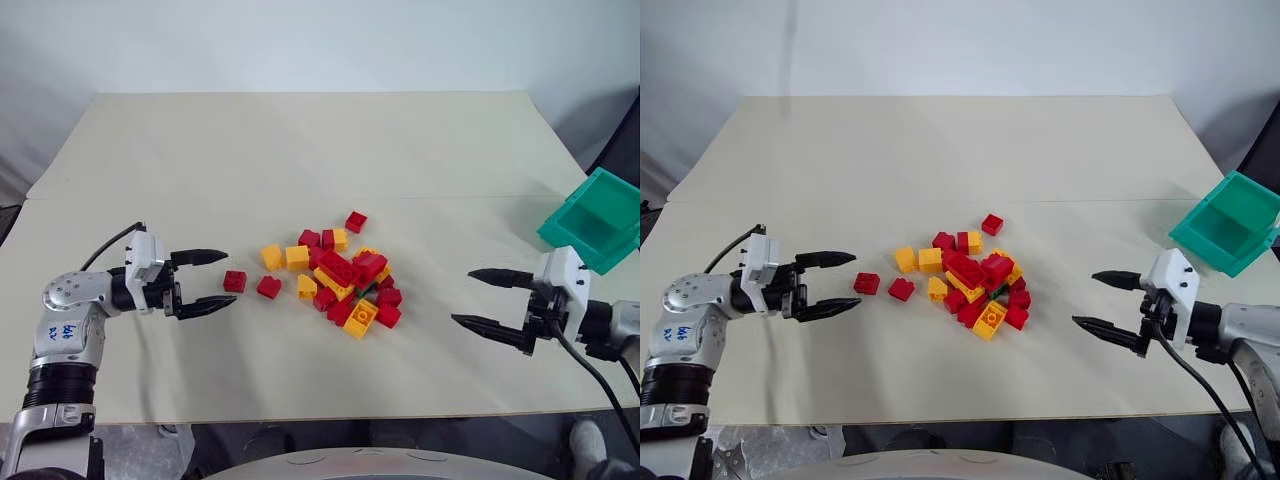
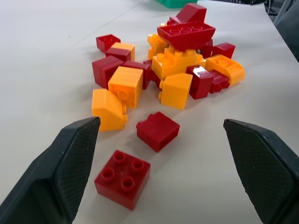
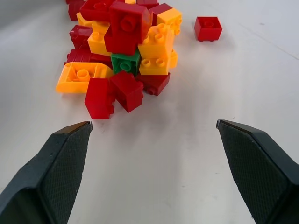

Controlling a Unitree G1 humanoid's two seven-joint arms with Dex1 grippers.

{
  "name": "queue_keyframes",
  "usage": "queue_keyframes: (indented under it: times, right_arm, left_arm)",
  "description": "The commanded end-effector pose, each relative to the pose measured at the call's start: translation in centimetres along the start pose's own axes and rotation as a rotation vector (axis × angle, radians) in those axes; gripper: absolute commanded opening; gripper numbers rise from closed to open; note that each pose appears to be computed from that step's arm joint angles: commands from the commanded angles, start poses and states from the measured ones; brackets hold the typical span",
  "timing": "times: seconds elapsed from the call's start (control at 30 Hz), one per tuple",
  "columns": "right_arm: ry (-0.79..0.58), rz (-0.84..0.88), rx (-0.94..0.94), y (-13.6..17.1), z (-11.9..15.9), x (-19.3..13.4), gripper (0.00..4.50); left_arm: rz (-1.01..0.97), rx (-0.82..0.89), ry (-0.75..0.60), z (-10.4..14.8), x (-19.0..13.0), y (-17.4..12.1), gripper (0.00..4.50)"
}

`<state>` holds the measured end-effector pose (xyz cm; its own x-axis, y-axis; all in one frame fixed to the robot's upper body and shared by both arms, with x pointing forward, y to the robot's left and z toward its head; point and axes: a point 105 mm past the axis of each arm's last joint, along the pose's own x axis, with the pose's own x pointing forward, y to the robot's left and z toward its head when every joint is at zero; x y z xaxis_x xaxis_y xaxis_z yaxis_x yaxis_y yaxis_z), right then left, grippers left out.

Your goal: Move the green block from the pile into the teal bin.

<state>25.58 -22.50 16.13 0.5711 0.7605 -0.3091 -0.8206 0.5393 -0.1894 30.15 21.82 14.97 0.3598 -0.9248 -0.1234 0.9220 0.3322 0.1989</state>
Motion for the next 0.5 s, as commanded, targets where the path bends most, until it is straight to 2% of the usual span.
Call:
queue_keyframes:
  times: [0.03,0.13,0.2,0.3,0.4,0.5]
  right_arm:
    - [-0.014,-0.013,-0.041,-0.2,0.9,-0.1,4.47]
    - [0.017,-0.025,-0.034,-0.2,0.8,0.1,4.47]
    - [0.041,-0.034,-0.045,-0.1,1.0,0.4,4.47]
    - [0.049,-0.042,-0.045,0.4,1.9,1.0,4.47]
    - [-0.017,0.092,0.101,3.0,4.1,2.0,3.84]
    - [-0.023,0.189,0.121,5.4,5.8,3.2,2.83]
  left_arm:
    - [-0.019,0.017,-0.026,0.9,0.0,0.1,4.5]
    - [0.049,0.046,0.016,0.7,0.1,0.9,4.5]
    - [0.047,-0.049,0.024,0.4,0.1,1.0,4.5]
    - [0.041,-0.061,0.024,0.5,0.2,0.9,4.5]
    - [-0.015,-0.04,-0.013,0.9,0.0,0.2,4.5]
    - [-0.036,-0.033,-0.019,1.0,0.1,0.1,4.5]
